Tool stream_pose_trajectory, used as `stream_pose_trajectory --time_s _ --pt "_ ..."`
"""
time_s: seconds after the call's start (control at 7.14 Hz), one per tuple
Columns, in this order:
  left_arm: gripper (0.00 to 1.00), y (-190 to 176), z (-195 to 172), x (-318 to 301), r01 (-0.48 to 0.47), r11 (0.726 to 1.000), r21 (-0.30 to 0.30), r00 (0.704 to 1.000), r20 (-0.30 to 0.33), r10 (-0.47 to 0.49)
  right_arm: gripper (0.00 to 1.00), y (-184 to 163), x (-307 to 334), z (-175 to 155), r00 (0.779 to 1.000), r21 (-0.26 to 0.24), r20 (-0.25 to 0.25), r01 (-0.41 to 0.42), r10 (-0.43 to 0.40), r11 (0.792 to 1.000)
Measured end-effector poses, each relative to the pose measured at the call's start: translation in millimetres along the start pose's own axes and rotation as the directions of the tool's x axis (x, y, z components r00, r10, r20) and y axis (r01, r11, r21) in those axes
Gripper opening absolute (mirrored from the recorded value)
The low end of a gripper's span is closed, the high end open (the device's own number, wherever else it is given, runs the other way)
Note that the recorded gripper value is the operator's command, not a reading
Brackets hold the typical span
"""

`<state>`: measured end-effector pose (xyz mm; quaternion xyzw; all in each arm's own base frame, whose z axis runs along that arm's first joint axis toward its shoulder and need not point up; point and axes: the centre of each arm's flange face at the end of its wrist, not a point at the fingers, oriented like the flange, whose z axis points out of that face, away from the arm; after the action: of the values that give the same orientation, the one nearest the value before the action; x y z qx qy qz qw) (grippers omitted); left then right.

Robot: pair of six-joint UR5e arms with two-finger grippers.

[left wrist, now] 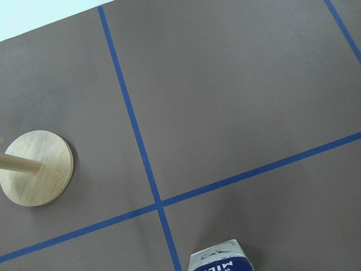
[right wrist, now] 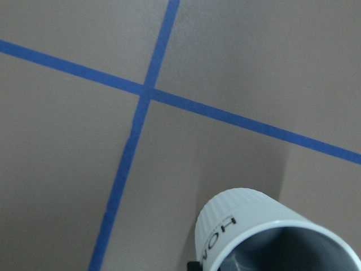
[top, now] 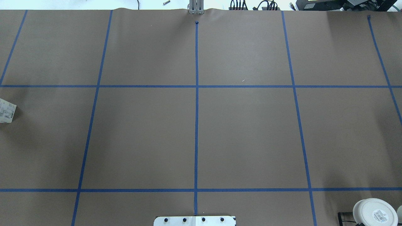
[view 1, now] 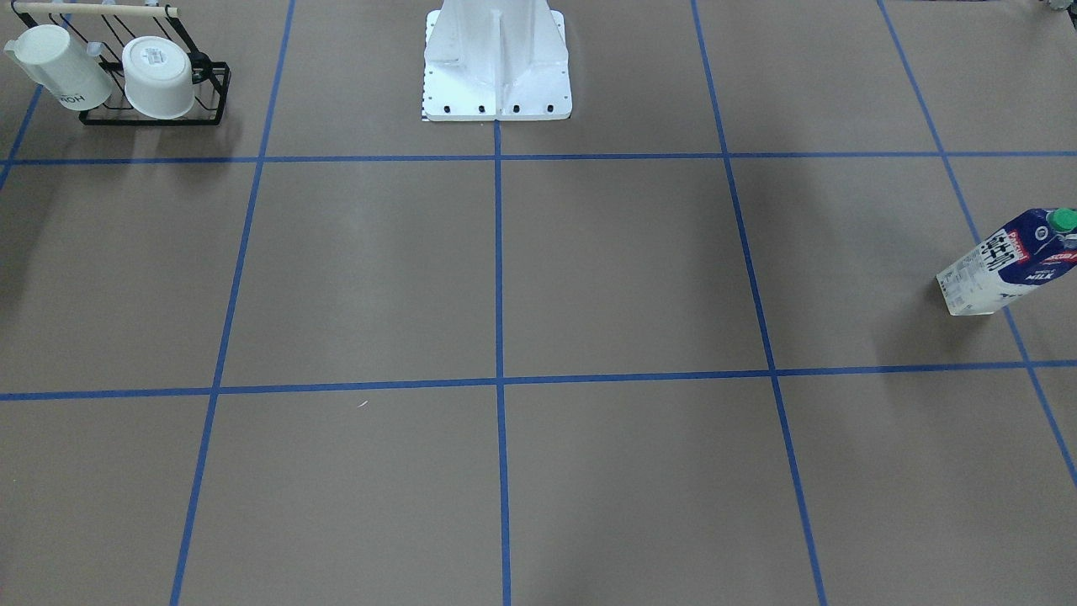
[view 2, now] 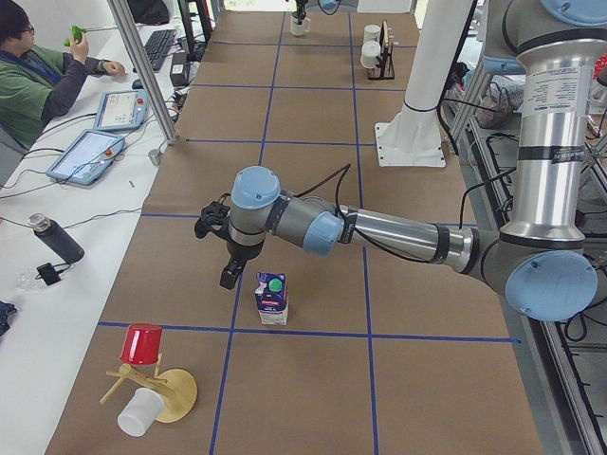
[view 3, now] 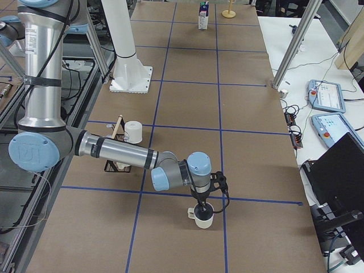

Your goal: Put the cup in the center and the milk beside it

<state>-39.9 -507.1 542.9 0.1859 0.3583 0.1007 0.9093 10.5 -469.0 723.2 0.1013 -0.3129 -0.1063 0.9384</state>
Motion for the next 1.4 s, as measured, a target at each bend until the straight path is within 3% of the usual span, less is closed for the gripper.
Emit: stream_pose_trajectory --time_s 0.28,0.7,0.98,1.4 --pt "0.99 0.7 1.7 -1.2 0.003 1.000 -0.004 1.000 -0.001 -0.003 0.00 -42.4 -24.1 -55.3 0.999 0.046 0.041 -0.009 0.007 0.999" --pt "0.99 0.5 2.4 -1.5 0.004 1.000 -0.005 1.000 -0.001 -0.004 0.00 -151.1 -127.5 -158.8 0.993 0.123 0.119 -0.030 0.015 0.992" --pt "0.99 -0.7 1.5 -0.5 0.007 1.000 -0.003 1.000 -0.001 -0.007 0.00 -201.3 -249.4 -183.7 0.981 0.130 0.178 -0.094 0.070 0.987" --pt "1.00 0.3 -1.0 3.6 0.051 0.999 -0.010 0.997 -0.058 -0.052 0.00 -213.4 -460.8 -175.2 0.972 0.078 0.127 -0.207 0.196 0.975"
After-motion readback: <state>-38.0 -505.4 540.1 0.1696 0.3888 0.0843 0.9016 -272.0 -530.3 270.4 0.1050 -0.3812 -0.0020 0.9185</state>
